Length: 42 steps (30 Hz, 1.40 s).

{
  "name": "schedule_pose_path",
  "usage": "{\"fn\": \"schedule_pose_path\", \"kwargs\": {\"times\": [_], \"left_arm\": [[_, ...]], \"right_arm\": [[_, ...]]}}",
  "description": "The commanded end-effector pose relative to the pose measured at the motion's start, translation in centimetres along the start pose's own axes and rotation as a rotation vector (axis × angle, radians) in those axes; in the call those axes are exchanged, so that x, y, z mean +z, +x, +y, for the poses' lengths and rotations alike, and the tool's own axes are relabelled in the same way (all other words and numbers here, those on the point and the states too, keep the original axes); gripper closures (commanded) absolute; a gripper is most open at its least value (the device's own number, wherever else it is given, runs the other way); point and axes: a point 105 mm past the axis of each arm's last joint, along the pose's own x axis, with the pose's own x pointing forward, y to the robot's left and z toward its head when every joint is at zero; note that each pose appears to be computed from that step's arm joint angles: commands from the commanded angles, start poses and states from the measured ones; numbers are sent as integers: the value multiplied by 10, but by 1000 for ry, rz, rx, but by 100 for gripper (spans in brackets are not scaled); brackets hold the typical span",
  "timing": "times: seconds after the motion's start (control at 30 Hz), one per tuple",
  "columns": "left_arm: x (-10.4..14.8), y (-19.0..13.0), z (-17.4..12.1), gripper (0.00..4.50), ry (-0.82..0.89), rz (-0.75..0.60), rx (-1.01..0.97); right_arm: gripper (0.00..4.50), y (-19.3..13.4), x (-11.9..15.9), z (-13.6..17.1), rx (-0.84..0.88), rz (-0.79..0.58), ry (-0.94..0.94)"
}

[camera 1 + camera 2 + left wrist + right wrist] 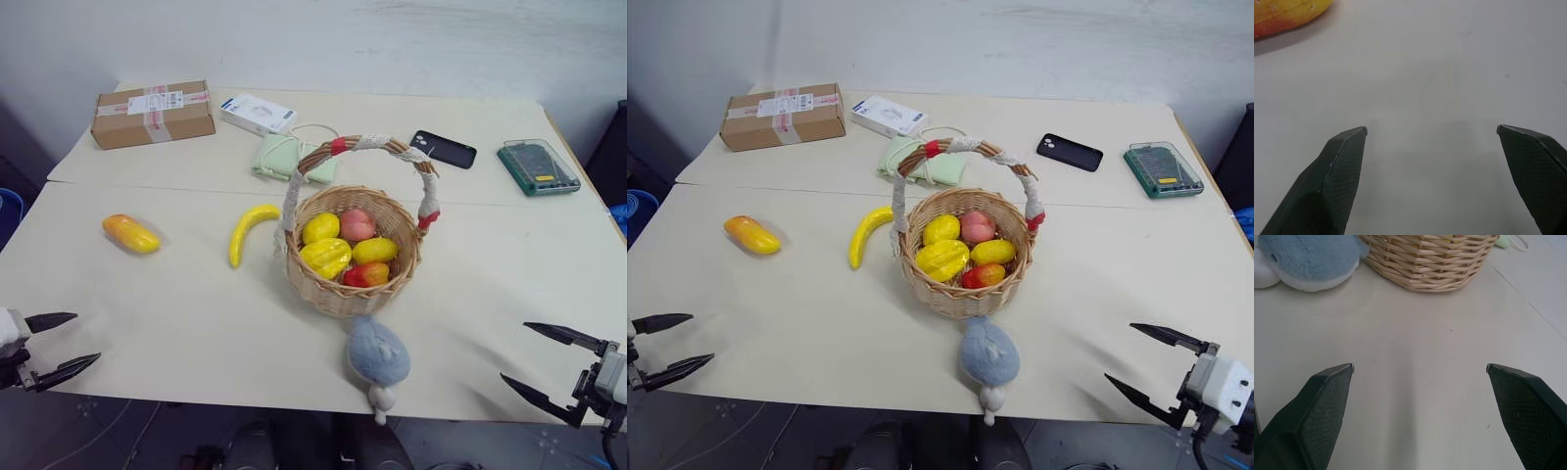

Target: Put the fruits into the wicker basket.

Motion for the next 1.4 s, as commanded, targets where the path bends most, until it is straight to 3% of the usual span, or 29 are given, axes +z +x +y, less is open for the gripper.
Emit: {"fn": "schedule_pose_path", "kwargs": {"times": [0.03,0.47,0.57,0.7,0.93,1.03,1.2,1.4], "left_arm": [[8,1,4,2,46,-30,24],[8,1,-15,2,-101,-42,-129],[19,10,-20,2,-93,-79,-187],[54,35,-39,2,-37,-166,-319],[113,80,-91,2,75,-323,-551],[123,90,-103,2,86,-355,-600],[125,96,-111,2,103,-348,-638],[129,100,-110,2,120,-350,-643]], "right_arm": [[0,0,7,-4,-4,-8,-28],[0,3,5,-4,-14,-15,10],[0,3,4,-4,-13,-19,29],[0,4,12,0,6,-36,91],[0,53,72,48,246,-97,365],[0,80,71,59,252,-15,370],[0,128,62,49,119,50,369],[0,151,55,72,253,96,482]]}}
